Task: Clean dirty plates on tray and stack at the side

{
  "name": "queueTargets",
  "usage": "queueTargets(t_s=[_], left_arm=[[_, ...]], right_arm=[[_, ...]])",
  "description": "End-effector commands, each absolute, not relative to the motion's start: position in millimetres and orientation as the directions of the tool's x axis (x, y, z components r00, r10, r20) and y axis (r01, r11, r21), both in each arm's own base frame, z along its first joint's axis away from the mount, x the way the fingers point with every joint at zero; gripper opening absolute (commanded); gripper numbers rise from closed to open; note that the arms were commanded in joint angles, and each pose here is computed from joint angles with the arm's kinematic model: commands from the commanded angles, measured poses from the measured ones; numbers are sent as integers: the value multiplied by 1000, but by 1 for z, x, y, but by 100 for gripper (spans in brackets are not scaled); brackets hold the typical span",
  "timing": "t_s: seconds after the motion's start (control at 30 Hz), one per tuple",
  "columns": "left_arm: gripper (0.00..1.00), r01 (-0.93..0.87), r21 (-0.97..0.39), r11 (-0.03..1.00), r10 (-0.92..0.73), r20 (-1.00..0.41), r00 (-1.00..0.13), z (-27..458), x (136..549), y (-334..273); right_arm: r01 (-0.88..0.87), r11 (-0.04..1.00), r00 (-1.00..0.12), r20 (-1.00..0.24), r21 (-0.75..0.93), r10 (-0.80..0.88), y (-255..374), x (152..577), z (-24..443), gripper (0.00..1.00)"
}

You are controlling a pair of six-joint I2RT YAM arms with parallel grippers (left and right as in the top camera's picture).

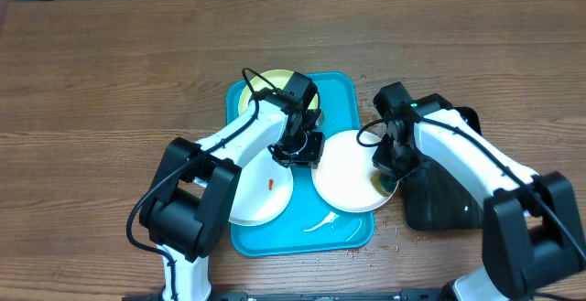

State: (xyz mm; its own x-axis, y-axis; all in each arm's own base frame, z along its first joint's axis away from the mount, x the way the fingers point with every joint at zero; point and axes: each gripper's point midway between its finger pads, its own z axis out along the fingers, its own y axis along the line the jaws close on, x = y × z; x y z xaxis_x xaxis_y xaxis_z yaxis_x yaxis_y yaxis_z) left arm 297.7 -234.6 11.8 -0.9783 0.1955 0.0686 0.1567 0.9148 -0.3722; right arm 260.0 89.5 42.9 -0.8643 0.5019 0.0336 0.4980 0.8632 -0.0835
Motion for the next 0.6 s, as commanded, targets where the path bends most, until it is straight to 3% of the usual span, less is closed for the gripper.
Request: queueTargets(t_s=[0.0,0.3,0.47,0.57], left_arm=[[4,96,-208,973,115,81,-990,-6,308,-189],[4,110,-208,972,131,87,-988,-5,306,-189],[4,120,-211,970,142,91,-986,-5,304,-189],[4,121,-211,970,142,90,-986,-5,305,-189]], right_arm=[[494,852,-868,-148,-171,474,48,268,70,4],[533,838,-838,-207,-114,505,15,278,92,4],[517,856,-845,-178,-29,504,4,289,81,5],[508,861,-851,-145,12,505,6,285,64,10]])
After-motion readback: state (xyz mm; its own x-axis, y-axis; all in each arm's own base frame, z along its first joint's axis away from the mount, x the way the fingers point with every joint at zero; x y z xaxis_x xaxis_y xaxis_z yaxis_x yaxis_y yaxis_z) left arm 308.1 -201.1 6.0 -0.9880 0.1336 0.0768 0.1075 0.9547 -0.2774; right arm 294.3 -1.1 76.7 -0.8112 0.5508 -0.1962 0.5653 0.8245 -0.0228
